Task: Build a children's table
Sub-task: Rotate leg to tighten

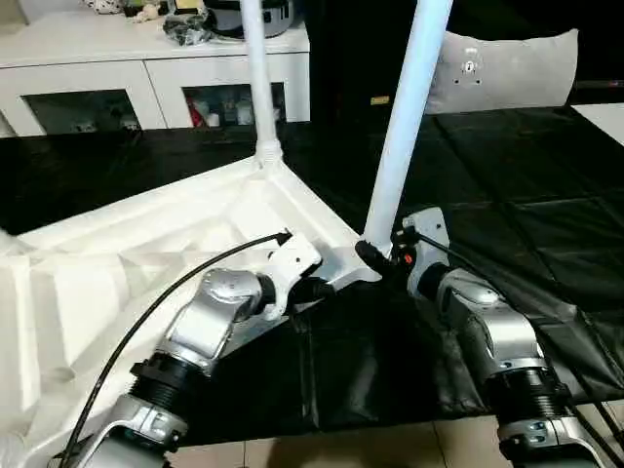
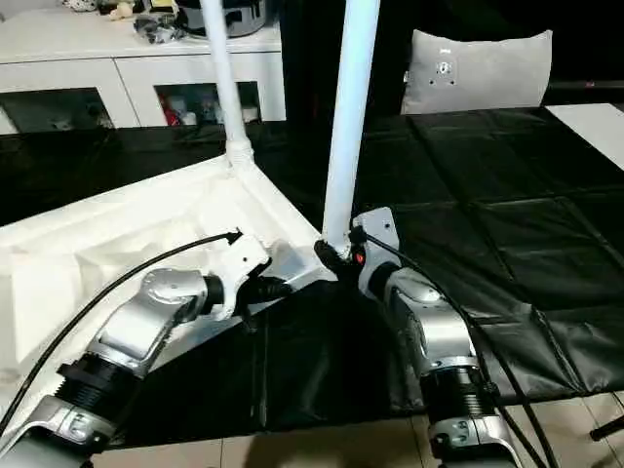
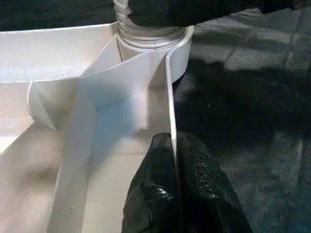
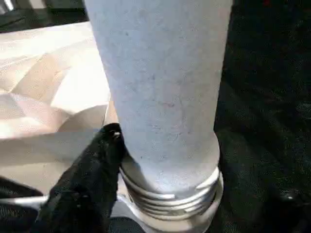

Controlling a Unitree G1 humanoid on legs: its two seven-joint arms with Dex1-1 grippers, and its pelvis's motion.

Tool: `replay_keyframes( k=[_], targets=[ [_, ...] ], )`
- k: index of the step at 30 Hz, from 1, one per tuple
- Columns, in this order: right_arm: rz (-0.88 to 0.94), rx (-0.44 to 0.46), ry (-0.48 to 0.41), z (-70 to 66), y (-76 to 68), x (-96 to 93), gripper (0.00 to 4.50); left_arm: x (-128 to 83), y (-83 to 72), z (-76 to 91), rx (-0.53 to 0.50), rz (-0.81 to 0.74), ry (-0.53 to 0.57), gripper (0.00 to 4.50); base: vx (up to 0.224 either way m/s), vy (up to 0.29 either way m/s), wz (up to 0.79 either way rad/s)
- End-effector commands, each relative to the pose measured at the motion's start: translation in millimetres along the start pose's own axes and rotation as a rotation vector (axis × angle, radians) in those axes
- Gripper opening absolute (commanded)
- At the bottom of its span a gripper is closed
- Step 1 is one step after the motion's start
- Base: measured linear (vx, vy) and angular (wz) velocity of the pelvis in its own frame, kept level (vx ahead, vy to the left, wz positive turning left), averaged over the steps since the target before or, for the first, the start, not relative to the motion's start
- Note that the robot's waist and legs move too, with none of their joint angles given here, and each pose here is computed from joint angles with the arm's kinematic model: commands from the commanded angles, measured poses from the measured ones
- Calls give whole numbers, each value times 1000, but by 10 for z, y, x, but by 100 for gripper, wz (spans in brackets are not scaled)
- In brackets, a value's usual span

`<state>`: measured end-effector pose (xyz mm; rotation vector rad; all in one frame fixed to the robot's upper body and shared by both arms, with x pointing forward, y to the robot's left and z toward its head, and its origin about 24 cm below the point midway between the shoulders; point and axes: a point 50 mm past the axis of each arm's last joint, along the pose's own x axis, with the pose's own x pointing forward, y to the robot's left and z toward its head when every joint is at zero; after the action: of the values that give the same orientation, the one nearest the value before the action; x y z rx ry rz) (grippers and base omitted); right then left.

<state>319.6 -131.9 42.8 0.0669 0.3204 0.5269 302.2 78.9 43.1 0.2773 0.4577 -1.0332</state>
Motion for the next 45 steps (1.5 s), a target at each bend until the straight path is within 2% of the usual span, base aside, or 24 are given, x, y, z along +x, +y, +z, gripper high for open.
replay_keyframes(
  k=[1, 8, 10, 15, 19, 27, 32, 45],
  targets=[
    [28, 31, 44, -116, 79, 25, 355, 115, -177, 182, 35, -88, -81, 0, 0, 0, 0],
    [76, -11, -4, -80, 9, -139, 410, 28, -38, 99, 60, -45, -38, 0, 0, 0, 0],
    [132, -55, -12, -60, -46, -252, 443, -19, 27, 60, 74, -57, -21, 0, 0, 0, 0],
    [241, -175, 4, -10, -177, -460, 443, -94, 89, -2, 130, -120, 11, 0, 0, 0, 0],
    [357, -251, 34, 65, -275, -585, 443, -171, 73, -27, 201, -236, 21, 0, 0, 0, 0],
    [528, -358, 76, 162, -304, -645, 443, -275, 4, -101, 295, -436, 67, 0, 0, 0, 0],
    [676, -396, 131, 138, -237, -648, 443, -316, -45, -157, 347, -529, 97, 0, 0, 0, 0],
    [786, -353, 183, 54, -200, -673, 345, -341, -57, -182, 365, -576, 103, 0, 0, 0, 0]
  ],
)
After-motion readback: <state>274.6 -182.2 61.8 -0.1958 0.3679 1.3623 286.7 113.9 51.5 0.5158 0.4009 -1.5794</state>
